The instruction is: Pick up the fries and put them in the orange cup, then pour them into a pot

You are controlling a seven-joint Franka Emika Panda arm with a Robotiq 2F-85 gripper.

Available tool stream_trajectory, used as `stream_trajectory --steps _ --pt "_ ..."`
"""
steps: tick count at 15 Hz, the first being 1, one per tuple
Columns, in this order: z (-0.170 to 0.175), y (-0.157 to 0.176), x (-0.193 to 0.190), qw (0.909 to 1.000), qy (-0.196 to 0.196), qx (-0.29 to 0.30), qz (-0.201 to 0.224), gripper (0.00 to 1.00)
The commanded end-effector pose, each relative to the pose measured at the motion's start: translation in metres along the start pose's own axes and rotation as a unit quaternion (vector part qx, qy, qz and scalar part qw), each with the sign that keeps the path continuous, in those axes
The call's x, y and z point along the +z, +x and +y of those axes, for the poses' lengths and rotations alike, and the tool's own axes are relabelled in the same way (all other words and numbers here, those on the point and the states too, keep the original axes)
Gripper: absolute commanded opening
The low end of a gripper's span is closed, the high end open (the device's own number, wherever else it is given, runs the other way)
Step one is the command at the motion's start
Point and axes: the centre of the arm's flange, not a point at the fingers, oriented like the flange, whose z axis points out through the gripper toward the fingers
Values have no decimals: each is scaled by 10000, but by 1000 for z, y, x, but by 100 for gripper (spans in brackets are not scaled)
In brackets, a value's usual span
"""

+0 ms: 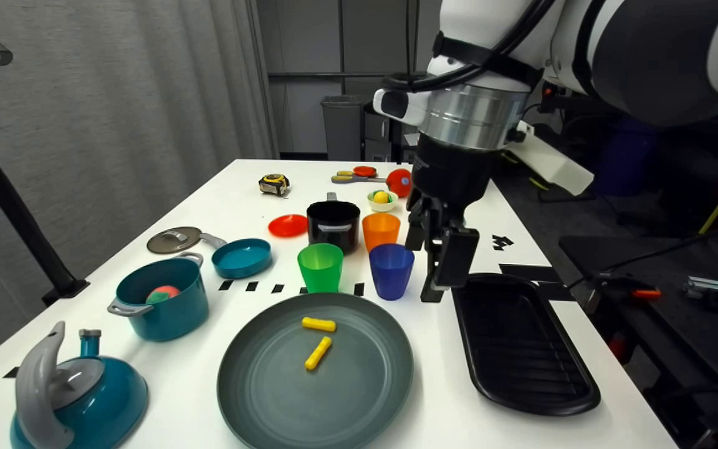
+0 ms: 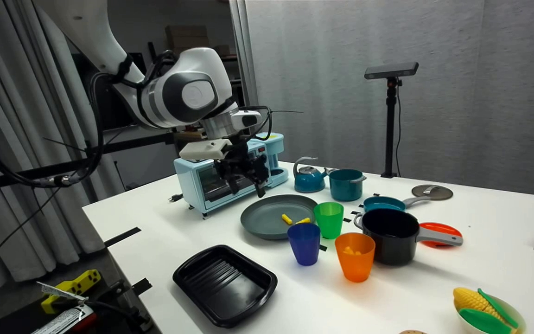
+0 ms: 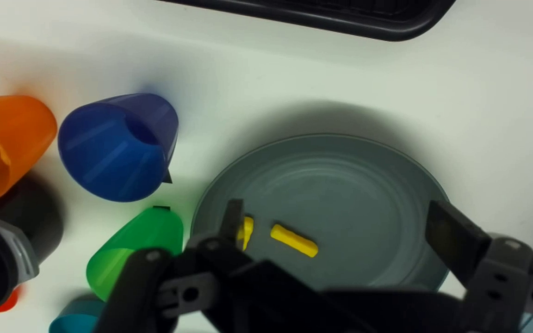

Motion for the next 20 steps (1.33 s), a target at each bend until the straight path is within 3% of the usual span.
stream_trajectory --steps 1,7,20 --pt "13 22 25 9998 -184 55 25 100" --pt "30 60 62 9990 -331 285 74 100" --pt "12 115 136 9989 -338 335 20 100"
